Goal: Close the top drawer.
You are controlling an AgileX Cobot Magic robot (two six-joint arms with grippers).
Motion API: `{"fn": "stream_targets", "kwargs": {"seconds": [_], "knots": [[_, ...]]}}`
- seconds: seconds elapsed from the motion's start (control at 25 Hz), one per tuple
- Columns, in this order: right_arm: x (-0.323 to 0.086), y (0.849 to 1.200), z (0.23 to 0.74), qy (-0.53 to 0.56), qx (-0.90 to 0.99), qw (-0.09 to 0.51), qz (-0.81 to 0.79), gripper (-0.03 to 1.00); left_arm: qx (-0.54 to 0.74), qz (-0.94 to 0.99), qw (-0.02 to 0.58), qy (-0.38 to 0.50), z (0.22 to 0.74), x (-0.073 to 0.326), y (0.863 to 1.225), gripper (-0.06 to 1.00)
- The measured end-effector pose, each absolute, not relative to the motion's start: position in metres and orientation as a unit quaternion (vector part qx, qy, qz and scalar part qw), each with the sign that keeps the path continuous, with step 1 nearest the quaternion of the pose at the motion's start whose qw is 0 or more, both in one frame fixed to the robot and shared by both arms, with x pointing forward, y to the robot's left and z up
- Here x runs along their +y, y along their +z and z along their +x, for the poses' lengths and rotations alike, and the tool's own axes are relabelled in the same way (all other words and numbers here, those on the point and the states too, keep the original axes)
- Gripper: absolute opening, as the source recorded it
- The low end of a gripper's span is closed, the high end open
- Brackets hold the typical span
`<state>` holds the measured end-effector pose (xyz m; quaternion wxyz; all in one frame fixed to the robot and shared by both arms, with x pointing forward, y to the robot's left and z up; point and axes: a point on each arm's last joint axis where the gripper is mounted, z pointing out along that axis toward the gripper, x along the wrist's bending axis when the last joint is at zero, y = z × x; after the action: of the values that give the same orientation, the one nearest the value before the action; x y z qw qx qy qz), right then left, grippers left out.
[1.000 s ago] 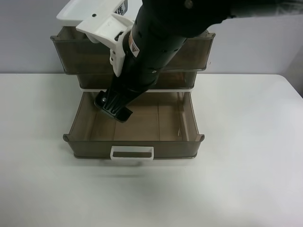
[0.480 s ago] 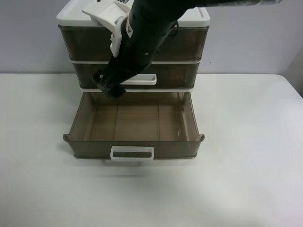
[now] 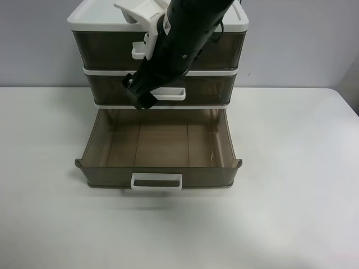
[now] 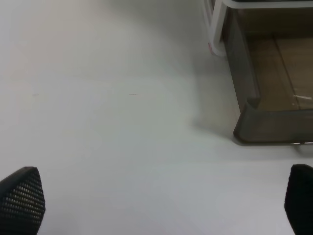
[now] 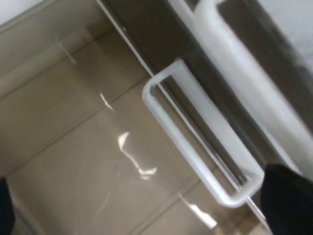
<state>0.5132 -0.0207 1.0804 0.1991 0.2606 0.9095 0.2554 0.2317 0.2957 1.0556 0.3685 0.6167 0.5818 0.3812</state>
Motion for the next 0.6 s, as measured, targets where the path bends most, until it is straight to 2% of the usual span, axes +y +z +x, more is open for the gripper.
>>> {"fn": "stream_targets", "kwargs": {"seconds": [0.24,0.4,0.6], "knots": [[-0.055,1.148,0.464,0.278,0.909,0.176,0.256,0.99,0.582,0.617,0.369,0.381,0.232,0.296,1.056,0.99],[-0.084,1.168,0.437,0.237,0.922,0.148,0.267,0.99,0.582,0.617,0.369,0.381,0.232,0.296,1.056,0.99],[-0.115,1.182,0.41,0.246,0.919,0.153,0.268,0.99,0.582,0.617,0.369,0.381,0.232,0.296,1.056,0.99]]}}
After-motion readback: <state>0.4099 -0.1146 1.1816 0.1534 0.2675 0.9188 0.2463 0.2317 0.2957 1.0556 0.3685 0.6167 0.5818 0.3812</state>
